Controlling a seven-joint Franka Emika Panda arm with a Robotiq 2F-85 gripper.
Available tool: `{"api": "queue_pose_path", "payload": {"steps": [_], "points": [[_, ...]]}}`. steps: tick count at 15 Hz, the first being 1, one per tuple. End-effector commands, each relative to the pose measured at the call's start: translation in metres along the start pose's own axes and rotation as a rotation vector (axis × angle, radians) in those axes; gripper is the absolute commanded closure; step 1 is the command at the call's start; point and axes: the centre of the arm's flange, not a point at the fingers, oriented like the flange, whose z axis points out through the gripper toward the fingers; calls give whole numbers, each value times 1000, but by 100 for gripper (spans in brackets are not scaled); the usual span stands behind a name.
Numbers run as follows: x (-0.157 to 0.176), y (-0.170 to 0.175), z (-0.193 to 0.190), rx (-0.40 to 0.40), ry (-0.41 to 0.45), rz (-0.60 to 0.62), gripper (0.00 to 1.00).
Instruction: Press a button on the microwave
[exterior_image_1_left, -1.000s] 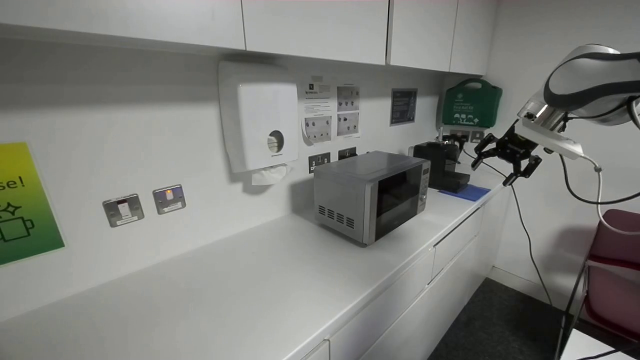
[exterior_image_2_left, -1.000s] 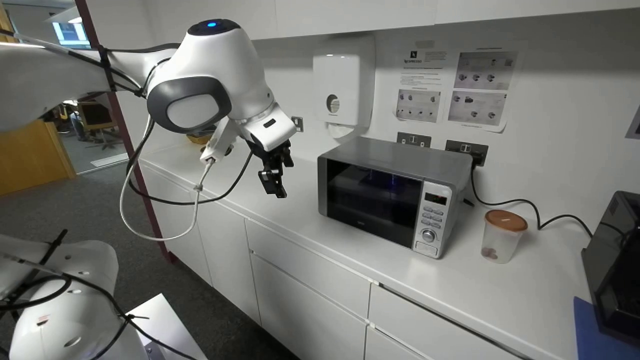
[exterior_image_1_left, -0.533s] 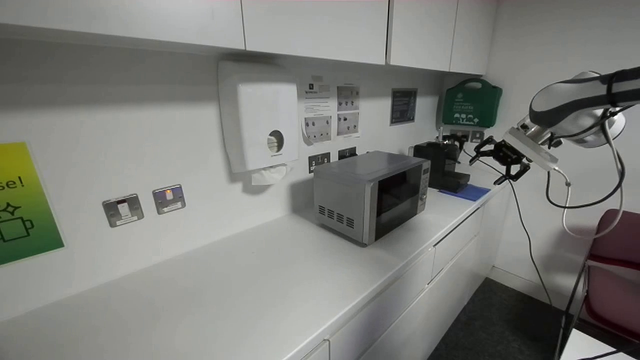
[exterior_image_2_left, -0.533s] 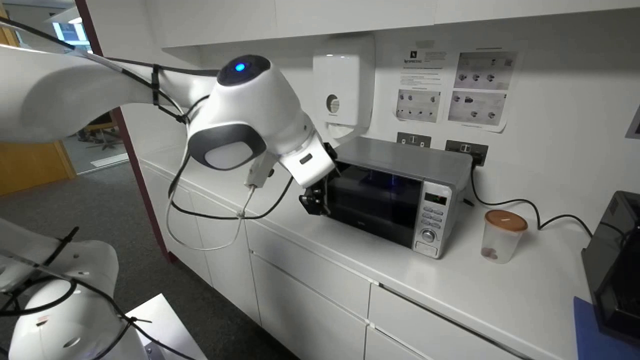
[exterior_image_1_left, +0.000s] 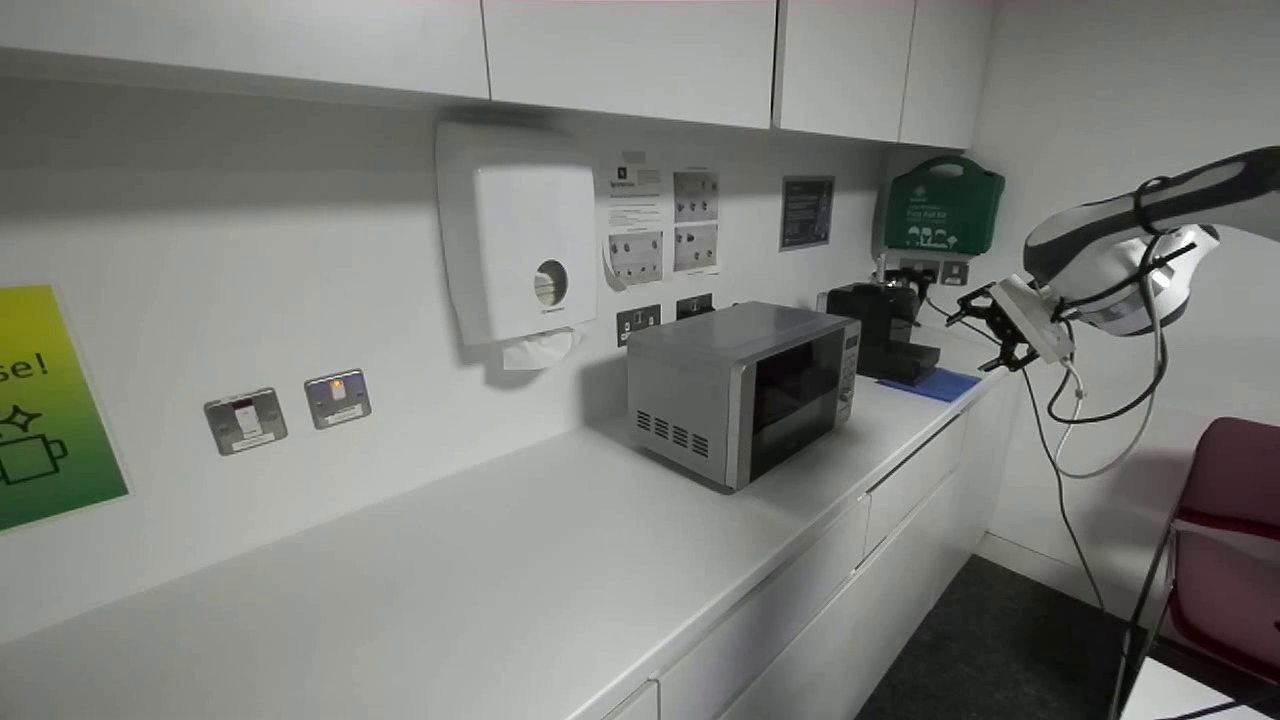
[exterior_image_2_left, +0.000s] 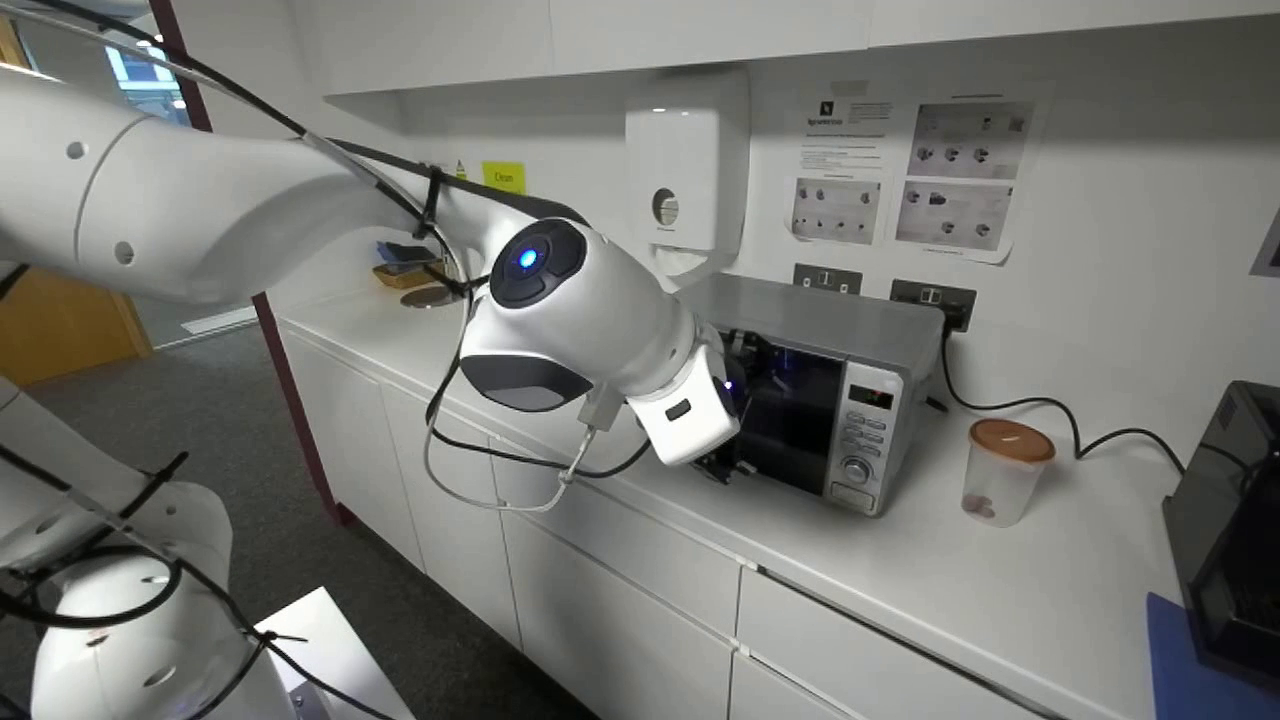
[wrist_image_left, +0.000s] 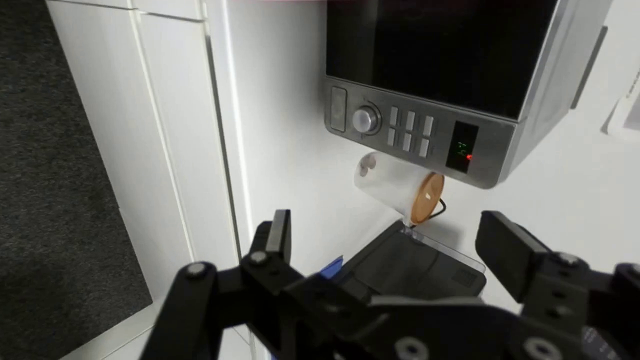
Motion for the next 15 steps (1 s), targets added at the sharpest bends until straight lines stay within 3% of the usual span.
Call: {"api": "queue_pose_path", "payload": {"steps": [1, 3, 4, 5, 7, 15], "points": [[18, -13, 16, 83, 24, 7, 0], [17, -17, 23, 65, -36, 5, 0], [14, -15, 21, -43, -120, 6, 0], [2, -9, 16, 26, -52, 3, 0], [3, -1, 25, -24, -114, 3, 0], [5, 1, 29, -36, -115, 3, 0]]}}
